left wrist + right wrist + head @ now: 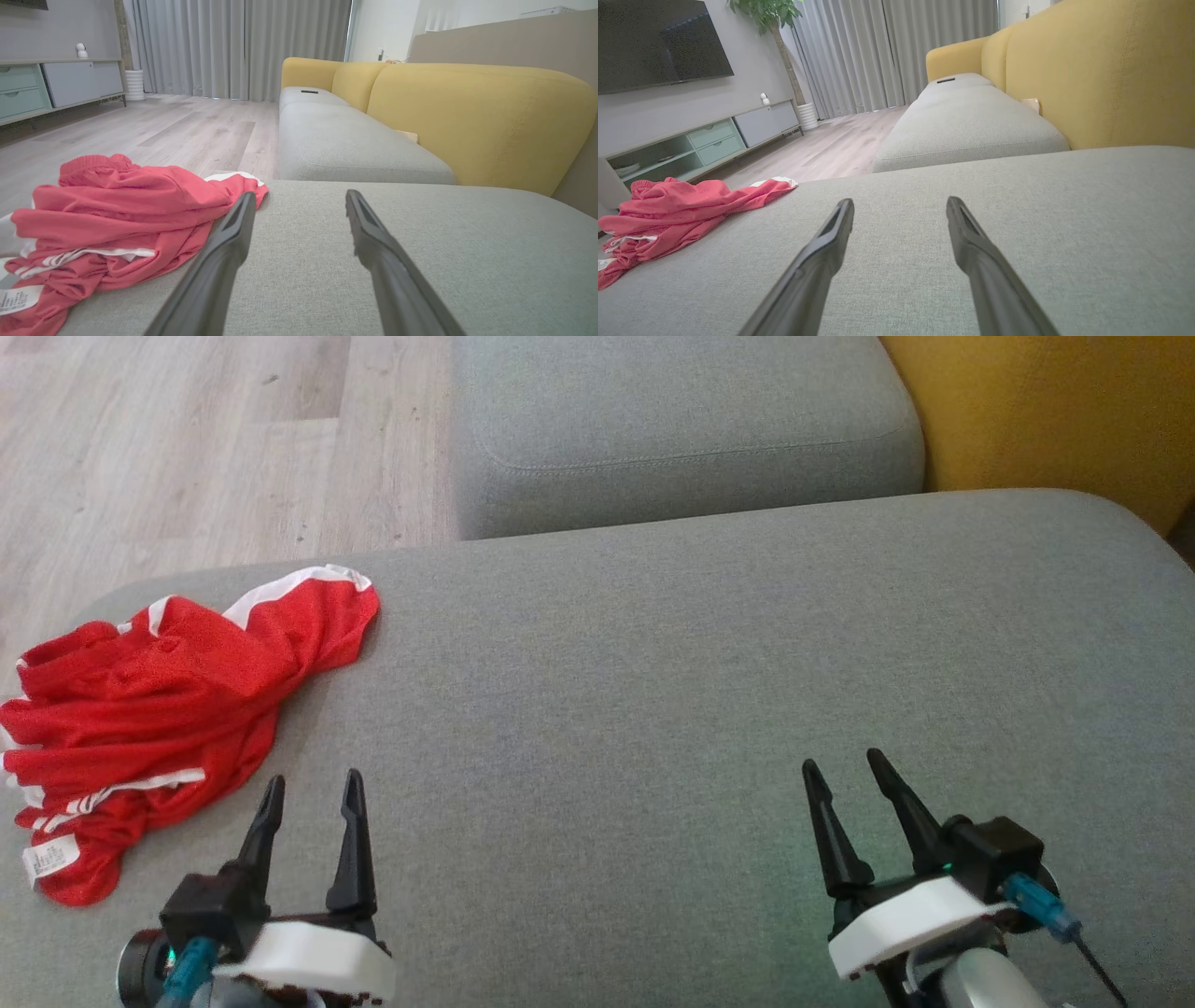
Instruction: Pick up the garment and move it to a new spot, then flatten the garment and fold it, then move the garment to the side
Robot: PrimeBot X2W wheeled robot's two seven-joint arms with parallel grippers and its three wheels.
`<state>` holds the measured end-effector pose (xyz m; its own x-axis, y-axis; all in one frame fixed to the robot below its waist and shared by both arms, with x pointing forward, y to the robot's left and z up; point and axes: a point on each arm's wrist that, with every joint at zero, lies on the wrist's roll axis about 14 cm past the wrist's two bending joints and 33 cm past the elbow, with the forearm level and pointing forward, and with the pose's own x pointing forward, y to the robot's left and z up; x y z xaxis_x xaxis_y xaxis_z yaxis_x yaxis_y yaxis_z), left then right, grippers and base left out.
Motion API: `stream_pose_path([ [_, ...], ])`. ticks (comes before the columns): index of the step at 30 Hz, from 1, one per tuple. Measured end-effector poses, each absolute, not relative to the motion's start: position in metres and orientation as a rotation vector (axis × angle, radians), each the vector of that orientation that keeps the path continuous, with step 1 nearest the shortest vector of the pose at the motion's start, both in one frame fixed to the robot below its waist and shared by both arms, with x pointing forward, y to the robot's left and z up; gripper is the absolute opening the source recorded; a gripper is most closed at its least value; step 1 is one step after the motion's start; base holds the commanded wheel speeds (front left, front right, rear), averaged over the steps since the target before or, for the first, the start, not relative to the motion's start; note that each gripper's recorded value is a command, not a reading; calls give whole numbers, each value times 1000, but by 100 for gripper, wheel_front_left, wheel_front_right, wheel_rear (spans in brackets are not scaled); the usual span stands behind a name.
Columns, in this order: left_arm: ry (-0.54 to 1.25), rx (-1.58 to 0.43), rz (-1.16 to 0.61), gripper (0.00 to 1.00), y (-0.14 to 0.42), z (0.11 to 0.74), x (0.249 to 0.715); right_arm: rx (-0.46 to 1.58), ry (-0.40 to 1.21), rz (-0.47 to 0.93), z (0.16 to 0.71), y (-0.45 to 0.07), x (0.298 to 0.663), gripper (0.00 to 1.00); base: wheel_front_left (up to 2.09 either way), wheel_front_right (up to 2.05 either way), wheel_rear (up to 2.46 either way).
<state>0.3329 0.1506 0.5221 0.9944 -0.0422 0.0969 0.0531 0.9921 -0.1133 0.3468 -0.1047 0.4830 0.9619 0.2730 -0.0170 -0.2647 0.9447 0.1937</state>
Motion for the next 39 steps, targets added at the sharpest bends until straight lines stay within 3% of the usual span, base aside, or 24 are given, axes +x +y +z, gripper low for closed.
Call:
stream_pose_path([
  [15, -168, 44, -60, 100, 149, 533, 328, 7, -3, 331, 486, -95, 345, 100, 0, 0, 0],
  [30, -113, 31, -45, 100, 157, 516, 326, 8, 16, 327, 481, -96, 347, 100, 0, 0, 0],
  [39, -87, 17, 44, 100, 180, 508, 316, 26, 49, 403, 472, -70, 347, 100, 0, 0, 0],
])
